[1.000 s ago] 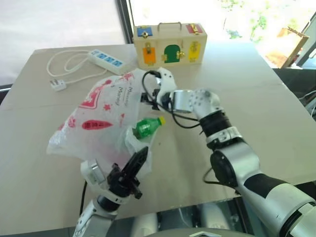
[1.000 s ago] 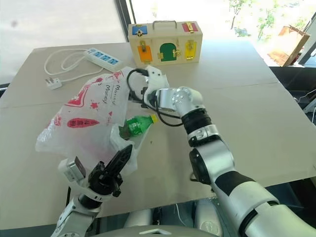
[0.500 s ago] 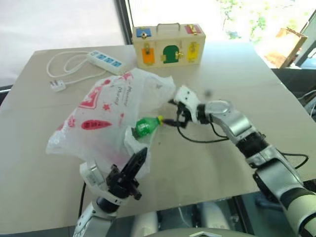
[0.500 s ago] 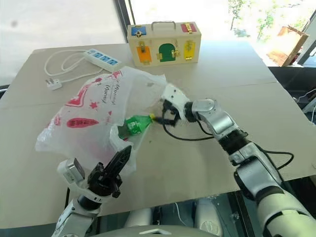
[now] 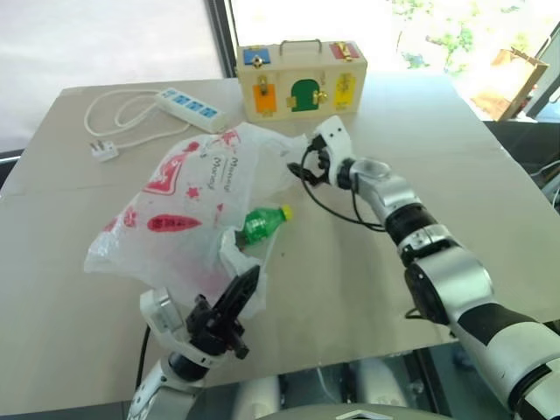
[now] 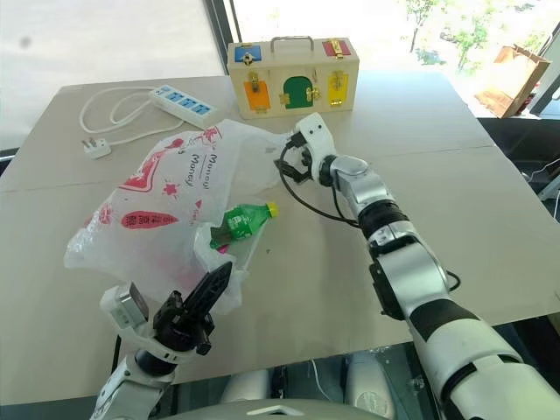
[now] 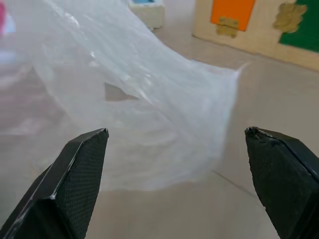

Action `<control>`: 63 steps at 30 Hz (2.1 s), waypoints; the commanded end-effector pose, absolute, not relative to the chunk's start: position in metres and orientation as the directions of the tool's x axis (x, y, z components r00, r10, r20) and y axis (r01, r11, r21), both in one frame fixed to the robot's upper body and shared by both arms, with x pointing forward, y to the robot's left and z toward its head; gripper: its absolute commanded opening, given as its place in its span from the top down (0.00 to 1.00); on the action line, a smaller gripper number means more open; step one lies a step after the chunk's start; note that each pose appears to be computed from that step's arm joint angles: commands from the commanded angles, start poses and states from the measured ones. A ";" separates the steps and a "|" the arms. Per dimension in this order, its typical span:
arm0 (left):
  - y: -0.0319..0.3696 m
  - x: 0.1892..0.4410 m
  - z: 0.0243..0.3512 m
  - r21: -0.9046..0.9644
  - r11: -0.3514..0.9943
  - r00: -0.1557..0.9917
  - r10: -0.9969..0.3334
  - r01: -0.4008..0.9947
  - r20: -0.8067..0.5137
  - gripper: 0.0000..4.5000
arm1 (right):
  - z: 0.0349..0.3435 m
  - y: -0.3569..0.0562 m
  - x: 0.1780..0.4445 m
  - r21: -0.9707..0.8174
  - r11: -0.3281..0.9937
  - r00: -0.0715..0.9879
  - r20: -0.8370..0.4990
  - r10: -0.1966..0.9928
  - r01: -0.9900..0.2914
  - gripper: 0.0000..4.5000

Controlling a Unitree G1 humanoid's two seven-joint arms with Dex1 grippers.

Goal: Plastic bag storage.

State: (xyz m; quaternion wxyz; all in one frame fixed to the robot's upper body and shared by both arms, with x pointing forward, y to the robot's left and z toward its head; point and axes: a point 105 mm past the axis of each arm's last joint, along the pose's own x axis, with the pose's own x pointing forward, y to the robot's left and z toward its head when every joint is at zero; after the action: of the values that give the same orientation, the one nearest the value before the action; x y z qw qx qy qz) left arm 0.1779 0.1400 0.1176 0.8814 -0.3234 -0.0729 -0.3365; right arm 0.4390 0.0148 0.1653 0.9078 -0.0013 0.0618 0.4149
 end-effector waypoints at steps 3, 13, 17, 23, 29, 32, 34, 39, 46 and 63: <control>0.142 0.175 0.123 -0.502 0.572 0.757 -0.551 0.649 0.351 1.00 | 0.186 0.023 0.437 0.145 0.592 0.599 0.002 0.801 -0.793 0.07; 0.150 0.176 0.125 -0.494 0.579 0.757 -0.557 0.648 0.341 1.00 | 0.187 0.010 0.438 0.195 0.569 0.587 0.048 0.808 -0.799 0.99; 0.152 0.180 0.126 -0.490 0.569 0.746 -0.576 0.660 0.335 1.00 | 0.191 -0.007 0.438 0.231 0.541 0.570 0.081 0.818 -0.809 0.99; 0.164 0.199 0.170 -0.435 0.573 0.718 -0.581 0.695 0.383 1.00 | 0.218 -0.049 0.425 0.301 0.396 0.456 0.161 0.875 -0.867 0.99; 0.174 0.220 0.258 -0.299 0.517 0.589 -0.605 0.802 0.535 1.00 | 0.267 -0.088 0.389 0.328 0.211 0.305 0.270 0.913 -0.921 0.99; 0.176 0.229 0.292 -0.244 0.492 0.530 -0.605 0.836 0.594 1.00 | 0.288 -0.096 0.379 0.305 0.185 0.285 0.325 0.902 -0.934 0.99; 0.181 0.238 0.327 -0.191 0.480 0.472 -0.578 0.857 0.666 1.00 | 0.315 -0.106 0.369 0.284 0.143 0.256 0.419 0.871 -0.948 0.99; 0.210 0.266 0.400 -0.157 0.501 0.391 -0.406 0.851 0.826 1.00 | 0.383 -0.128 0.347 0.215 0.026 0.167 0.671 0.723 -0.976 0.99; 0.239 0.304 0.445 -0.227 0.537 0.397 -0.224 0.812 0.890 1.00 | 0.433 -0.155 0.337 0.175 -0.016 0.136 0.820 0.556 -0.984 0.99; 0.201 0.349 0.336 -0.223 0.710 0.672 -0.447 0.668 0.590 0.60 | 0.377 -0.137 0.360 0.258 0.259 0.361 0.532 0.766 -0.931 0.59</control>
State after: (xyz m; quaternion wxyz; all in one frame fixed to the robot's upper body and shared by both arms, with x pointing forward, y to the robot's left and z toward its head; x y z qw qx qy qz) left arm 0.3604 0.1994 0.3264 0.8891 -0.2452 -0.2324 -0.3088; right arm 0.3748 -0.1334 0.3646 0.7773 0.3169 -0.1285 0.5280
